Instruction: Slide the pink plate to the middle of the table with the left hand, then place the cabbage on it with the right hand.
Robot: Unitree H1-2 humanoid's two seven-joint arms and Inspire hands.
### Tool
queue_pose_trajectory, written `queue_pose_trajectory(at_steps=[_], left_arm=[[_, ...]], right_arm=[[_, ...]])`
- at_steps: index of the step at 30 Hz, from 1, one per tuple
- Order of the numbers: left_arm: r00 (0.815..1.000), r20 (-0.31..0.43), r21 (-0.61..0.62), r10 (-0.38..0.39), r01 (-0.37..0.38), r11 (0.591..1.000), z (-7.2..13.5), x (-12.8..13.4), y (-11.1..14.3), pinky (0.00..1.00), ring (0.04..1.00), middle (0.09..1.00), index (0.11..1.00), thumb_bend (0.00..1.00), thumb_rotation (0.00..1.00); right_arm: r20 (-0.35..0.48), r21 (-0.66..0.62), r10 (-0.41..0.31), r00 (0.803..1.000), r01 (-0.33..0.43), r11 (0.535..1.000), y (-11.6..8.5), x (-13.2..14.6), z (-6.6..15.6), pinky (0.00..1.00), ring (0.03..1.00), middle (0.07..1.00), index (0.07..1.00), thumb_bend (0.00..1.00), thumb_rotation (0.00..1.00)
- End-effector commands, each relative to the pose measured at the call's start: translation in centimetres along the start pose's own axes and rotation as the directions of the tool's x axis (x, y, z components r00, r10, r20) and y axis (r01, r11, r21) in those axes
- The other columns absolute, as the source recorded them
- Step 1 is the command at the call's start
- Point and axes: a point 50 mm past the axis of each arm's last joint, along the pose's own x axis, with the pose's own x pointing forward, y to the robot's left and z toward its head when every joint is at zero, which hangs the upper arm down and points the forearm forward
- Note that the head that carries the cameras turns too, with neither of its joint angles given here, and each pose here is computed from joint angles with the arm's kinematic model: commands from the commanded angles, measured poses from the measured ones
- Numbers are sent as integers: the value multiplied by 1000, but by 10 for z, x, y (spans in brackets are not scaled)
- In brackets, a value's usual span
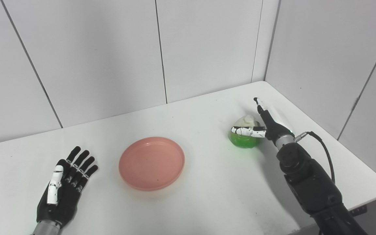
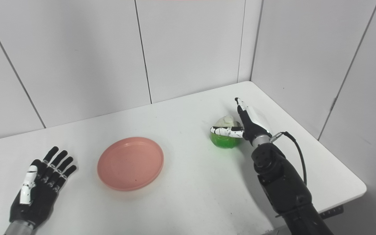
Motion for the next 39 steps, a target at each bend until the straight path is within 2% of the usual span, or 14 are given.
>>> queue_pose_trajectory(at_steps=[1,10,19,28,30,31,35,37,38,39], left_arm=[[994,-96,-19,59,-62,998,-21,-19,17,871,900,908,897,470,819],[994,-94,-23,62,-64,998,-21,-20,16,879,904,910,897,468,815],[994,-92,-26,63,-66,997,-18,-20,14,863,896,906,893,473,803],[994,-94,-12,59,-60,998,-18,-18,14,874,904,914,904,473,820],[994,-93,-14,61,-63,998,-18,-18,13,870,899,908,897,476,815],[994,-92,-16,62,-63,998,-18,-18,13,867,896,905,894,477,809],[994,-90,-22,58,-61,998,-17,-18,11,860,894,905,895,474,806],[994,-90,-25,57,-60,998,-17,-18,11,866,900,911,899,475,804],[994,-90,-26,58,-60,998,-16,-18,10,867,901,911,899,475,804],[994,-90,-26,58,-61,998,-16,-18,10,868,901,911,898,473,806]], right_arm=[[102,7,-62,993,62,998,-19,10,23,896,1000,1000,1000,1000,534],[87,8,-14,996,13,1000,-14,16,20,901,1000,1000,1000,1000,524],[76,-27,55,996,-53,998,-15,18,18,874,994,1000,1000,1000,557],[66,-32,99,993,-97,995,-15,22,18,916,994,1000,1000,1000,453],[61,-15,85,995,-84,996,-16,23,18,876,937,956,984,1000,352],[69,-15,74,995,-73,997,-16,23,18,841,898,917,945,1000,288],[83,-5,54,995,-54,999,-15,24,18,612,654,681,729,939,43],[74,-10,41,996,-40,999,-13,25,19,573,587,612,635,899,8],[68,-13,35,997,-35,999,-12,26,20,571,583,608,629,897,6],[64,-16,32,997,-31,999,-12,27,20,539,552,546,564,718,3]])
